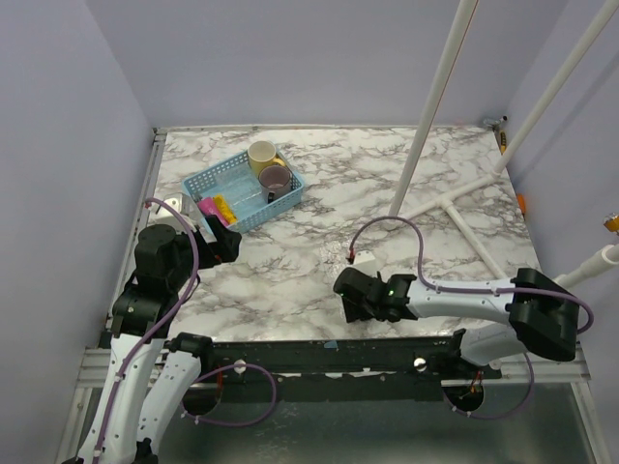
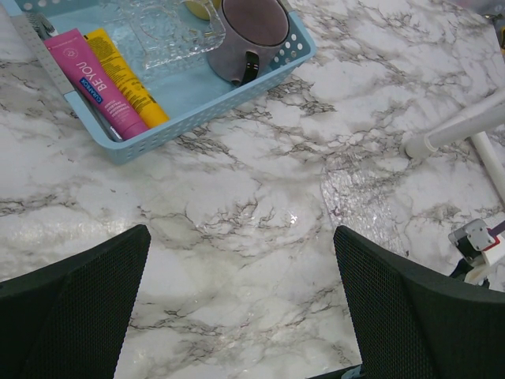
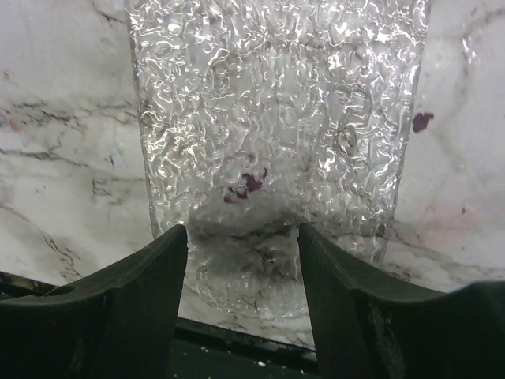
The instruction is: Prepare toiletry sets of a toothbrush and toothpaste on the tray
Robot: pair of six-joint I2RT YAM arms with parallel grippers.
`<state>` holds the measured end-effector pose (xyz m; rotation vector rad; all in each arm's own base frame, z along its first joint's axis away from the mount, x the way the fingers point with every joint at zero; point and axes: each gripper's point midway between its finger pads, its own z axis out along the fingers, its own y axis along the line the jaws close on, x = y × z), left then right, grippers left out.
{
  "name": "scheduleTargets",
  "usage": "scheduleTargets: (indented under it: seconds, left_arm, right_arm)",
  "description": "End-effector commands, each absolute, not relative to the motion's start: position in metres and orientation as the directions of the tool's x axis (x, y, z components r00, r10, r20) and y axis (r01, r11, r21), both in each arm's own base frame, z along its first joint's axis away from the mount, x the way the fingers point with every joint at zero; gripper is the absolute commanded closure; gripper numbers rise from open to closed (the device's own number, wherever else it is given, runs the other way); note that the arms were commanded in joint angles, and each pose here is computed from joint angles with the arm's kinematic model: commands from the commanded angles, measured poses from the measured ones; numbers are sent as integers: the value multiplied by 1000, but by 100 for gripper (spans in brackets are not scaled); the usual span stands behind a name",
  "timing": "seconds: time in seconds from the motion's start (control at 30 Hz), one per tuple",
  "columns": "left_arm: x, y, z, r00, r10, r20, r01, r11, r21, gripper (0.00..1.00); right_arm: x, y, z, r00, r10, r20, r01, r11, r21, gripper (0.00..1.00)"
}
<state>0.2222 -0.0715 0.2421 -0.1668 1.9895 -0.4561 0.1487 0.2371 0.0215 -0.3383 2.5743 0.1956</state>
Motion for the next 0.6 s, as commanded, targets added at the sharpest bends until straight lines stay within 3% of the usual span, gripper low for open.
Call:
scheduleTargets:
  seconds: [0.0,0.27,0.57]
  left_arm:
    - [222,-67,238,-451,-305,-839,67,926,-372,1]
    - [222,-68,237,-455,-304,-837,66,926,-372,1]
    - [222,-68,237,-455,-303,-837,68,926,-371,1]
  right_arm:
    - [128,209,26,-867,-176,-467,-214,976,29,39]
    - [175,228,90,-746,-154,-648,-196,981,-8,33]
    - [229,249,103,-711,-153,-686,-191,981,-21,32]
